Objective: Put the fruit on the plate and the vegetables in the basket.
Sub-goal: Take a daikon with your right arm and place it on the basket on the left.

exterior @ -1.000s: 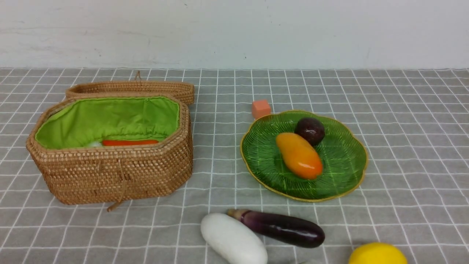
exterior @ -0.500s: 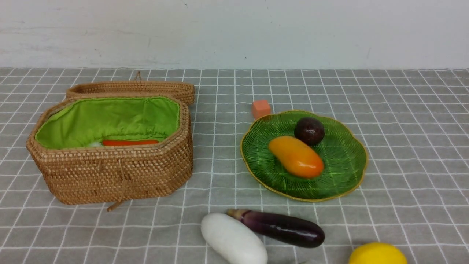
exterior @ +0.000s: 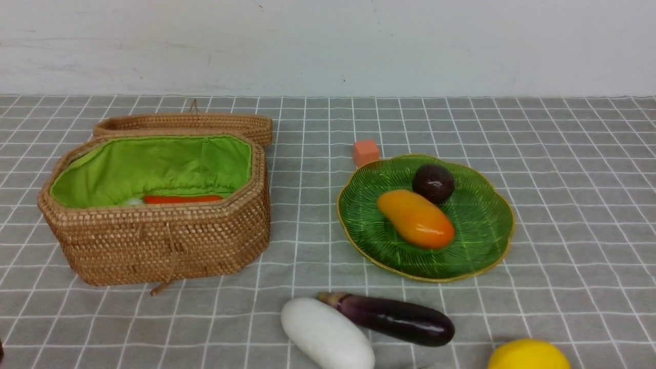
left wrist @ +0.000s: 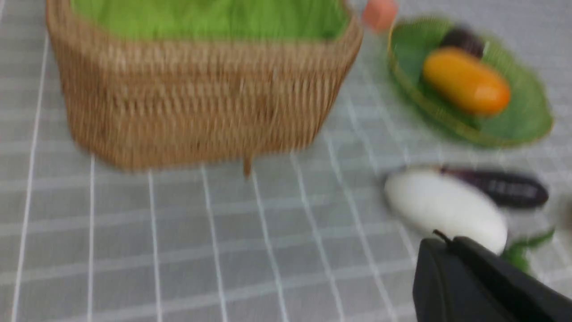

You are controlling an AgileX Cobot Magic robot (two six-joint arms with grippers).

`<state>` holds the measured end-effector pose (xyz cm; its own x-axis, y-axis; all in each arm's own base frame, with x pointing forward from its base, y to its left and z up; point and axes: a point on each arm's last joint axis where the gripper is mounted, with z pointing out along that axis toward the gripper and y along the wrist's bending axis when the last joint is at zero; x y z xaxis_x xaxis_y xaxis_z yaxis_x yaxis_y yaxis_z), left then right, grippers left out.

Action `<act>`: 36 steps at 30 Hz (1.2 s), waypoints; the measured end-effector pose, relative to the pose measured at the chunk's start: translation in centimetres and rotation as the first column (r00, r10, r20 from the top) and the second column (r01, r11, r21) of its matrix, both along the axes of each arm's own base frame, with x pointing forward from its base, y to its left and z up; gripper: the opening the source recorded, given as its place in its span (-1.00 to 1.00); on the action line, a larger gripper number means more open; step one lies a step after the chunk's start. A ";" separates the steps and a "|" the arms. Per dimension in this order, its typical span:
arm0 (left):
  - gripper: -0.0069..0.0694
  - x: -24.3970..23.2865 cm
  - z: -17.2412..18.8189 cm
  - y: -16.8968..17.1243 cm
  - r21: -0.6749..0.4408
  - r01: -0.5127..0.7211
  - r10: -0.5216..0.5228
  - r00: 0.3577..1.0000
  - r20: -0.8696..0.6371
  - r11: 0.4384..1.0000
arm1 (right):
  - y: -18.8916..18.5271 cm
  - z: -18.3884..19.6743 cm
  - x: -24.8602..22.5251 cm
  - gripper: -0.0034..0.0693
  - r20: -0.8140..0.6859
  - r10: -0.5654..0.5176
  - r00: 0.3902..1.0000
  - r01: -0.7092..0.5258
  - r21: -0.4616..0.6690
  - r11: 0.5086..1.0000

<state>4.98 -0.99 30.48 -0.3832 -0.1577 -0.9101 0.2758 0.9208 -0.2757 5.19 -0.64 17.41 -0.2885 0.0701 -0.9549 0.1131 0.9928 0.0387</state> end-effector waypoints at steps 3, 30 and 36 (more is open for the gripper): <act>-0.85 -0.3 0.6 0.1 -0.015 -0.037 0.039 0.996 0.083 0.999 | 0.0 0.0 0.0 -0.24 0.000 0.000 1.000 0.000 0.000 1.000; -0.83 -1.9 -2.1 -0.3 -0.118 -0.086 0.080 0.996 -0.051 0.989 | 0.0 0.0 0.0 -0.24 0.000 0.000 1.000 0.000 0.000 1.000; -0.83 -1.9 -2.1 -0.3 -0.121 -0.085 0.079 0.996 -0.052 0.989 | 0.0 0.0 0.0 -0.24 0.000 0.000 1.000 0.000 0.000 1.000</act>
